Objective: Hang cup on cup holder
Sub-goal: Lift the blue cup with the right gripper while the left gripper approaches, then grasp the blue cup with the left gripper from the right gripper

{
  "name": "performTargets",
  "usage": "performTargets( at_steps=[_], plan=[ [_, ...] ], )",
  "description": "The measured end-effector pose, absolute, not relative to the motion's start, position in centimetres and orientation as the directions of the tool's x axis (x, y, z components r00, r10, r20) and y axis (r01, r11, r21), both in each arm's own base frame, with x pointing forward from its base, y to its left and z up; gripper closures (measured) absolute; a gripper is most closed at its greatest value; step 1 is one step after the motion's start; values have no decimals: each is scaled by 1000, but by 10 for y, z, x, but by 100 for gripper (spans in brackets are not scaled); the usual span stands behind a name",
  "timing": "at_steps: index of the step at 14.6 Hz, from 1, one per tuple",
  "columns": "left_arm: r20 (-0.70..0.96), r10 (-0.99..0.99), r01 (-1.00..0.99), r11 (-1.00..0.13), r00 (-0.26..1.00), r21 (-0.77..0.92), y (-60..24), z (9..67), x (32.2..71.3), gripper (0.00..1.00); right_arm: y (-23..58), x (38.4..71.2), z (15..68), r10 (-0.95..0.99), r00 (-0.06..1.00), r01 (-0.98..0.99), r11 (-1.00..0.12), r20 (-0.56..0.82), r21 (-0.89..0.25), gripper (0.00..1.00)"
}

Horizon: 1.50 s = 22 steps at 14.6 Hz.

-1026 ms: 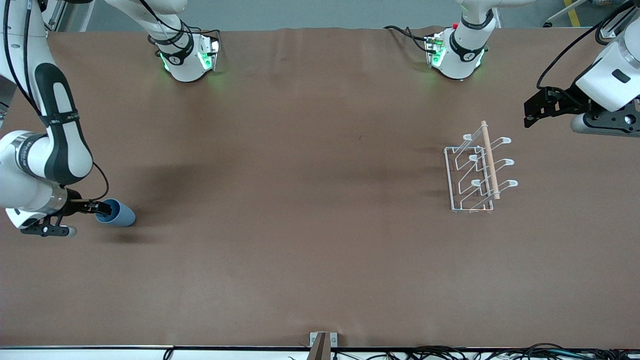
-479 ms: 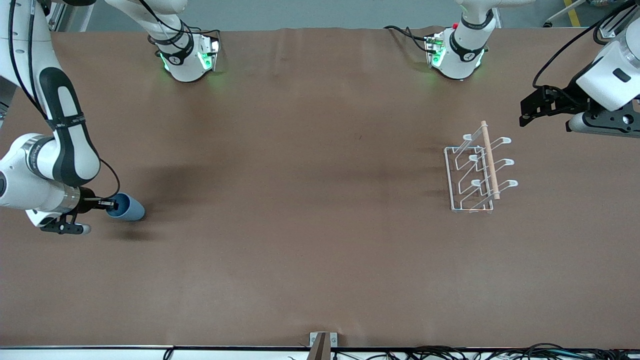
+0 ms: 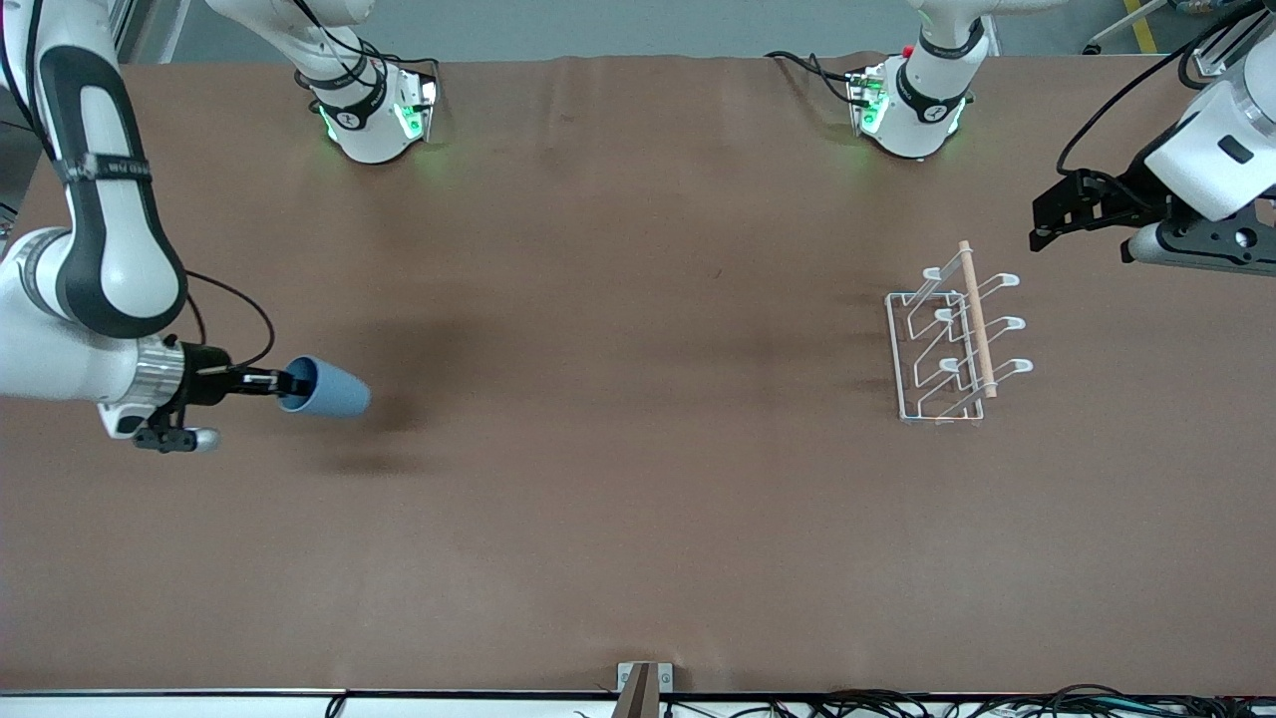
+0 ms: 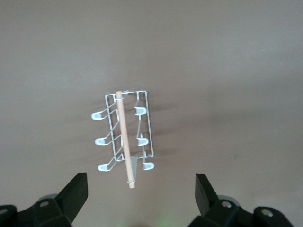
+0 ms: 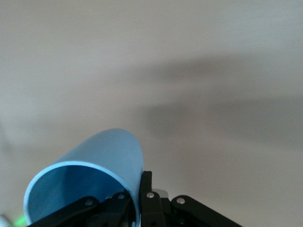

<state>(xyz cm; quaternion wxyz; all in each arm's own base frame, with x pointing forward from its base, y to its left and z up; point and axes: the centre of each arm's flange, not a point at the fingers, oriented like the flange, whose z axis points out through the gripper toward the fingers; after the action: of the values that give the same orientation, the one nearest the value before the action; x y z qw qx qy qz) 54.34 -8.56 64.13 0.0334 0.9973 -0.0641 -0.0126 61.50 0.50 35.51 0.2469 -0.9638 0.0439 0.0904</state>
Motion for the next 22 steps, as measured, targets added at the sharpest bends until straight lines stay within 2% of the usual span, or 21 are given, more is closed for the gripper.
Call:
performTargets(
  at_steps=[5, 10, 12, 16, 19, 22],
  plan=[
    [-24, -163, -161, -983, 986, 87, -106, 638, 549, 0, 110, 612, 378, -10, 979, -152, -704, -205, -693, 95],
    [-22, -179, -177, -980, 984, 88, -114, 638, 548, 0, 220, 596, 399, 25, 968, -213, -452, -251, -866, 95],
    [-20, -187, -185, -979, 982, 89, -119, 639, 547, 0, 261, 588, 409, 35, 965, -231, -365, -262, -902, 95],
    [-15, -213, -211, -973, 977, 90, -133, 641, 544, 0, 322, 579, 432, -13, 970, -239, -256, -244, -937, 95],
    [-2, -277, -275, -957, 961, 94, -168, 648, 534, 0, 354, 576, 445, 8, 973, -224, -216, -231, -950, 95],
    [42, -399, -401, -910, 916, 104, -235, 664, 509, 0, 374, 579, 442, 32, 973, -216, -208, -227, -954, 95]
  ],
)
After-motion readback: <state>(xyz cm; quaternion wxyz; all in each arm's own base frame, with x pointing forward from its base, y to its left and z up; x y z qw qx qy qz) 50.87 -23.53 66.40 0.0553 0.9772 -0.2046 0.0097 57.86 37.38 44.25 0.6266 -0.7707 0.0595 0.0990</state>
